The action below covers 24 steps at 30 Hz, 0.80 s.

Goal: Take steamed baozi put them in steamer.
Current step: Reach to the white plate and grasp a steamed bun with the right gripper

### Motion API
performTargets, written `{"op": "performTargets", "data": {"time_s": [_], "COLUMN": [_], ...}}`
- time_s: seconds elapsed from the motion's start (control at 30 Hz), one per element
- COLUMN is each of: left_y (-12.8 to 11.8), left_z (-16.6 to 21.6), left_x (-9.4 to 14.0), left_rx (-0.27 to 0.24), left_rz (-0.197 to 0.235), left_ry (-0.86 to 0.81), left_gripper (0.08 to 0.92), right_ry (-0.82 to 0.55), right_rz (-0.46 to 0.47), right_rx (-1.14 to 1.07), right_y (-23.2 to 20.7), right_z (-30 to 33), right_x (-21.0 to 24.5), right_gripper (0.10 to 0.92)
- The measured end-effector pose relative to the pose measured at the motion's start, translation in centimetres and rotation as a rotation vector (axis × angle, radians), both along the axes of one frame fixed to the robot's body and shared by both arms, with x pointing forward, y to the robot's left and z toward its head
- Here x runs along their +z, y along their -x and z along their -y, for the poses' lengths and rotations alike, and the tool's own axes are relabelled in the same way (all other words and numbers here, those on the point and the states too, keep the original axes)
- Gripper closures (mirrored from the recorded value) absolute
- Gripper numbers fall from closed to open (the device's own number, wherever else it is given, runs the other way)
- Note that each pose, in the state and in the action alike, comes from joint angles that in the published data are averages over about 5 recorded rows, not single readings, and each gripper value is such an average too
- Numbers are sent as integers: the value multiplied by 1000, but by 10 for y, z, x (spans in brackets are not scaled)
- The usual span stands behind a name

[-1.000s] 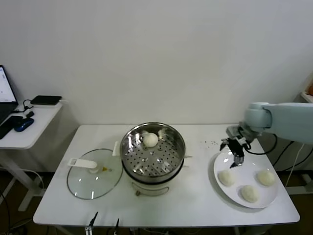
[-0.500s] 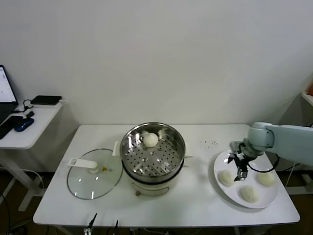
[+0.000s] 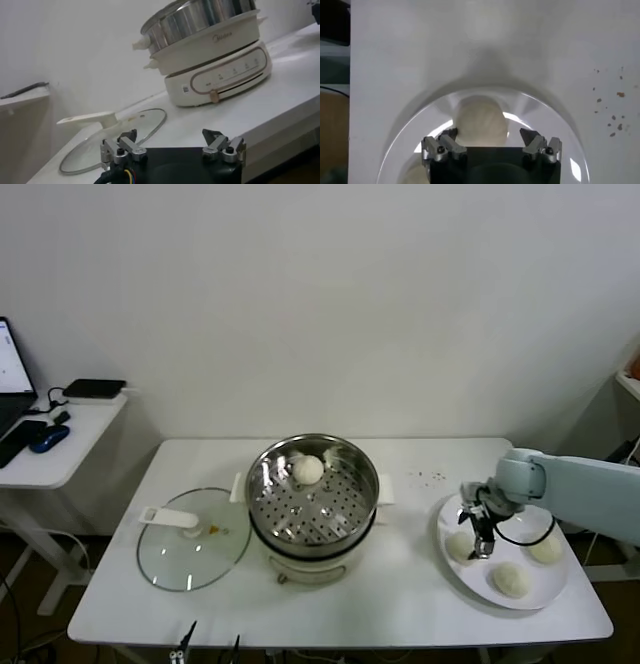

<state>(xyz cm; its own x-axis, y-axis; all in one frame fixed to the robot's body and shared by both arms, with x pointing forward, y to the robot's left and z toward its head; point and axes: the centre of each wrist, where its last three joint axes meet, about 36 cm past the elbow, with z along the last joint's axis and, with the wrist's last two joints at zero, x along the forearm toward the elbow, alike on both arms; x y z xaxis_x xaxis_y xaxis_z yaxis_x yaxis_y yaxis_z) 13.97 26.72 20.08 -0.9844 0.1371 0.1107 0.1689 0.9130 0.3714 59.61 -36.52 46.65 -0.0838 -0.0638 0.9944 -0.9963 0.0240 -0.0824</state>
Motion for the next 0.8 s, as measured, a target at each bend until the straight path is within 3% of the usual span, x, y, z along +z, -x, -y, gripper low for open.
{"op": "performTargets", "data": {"time_s": [0.33, 0.63, 0.8], "left_y": [-1, -1, -1], "left_z": [0, 1, 1], "left_x": [1, 2, 4], "left_rx": [-1, -3, -6], "left_rz": [2, 6, 9], "left_ry": [-1, -2, -3], "left_gripper": [177, 177, 177], "right_ry": [-9, -17, -23], "right_rz": [-10, -18, -25], "right_rx": [-9, -21, -26], "right_y": [0, 1, 1], "right_z": [0, 4, 6], "right_x": [-4, -2, 2], "right_gripper": [217, 443, 484]}}
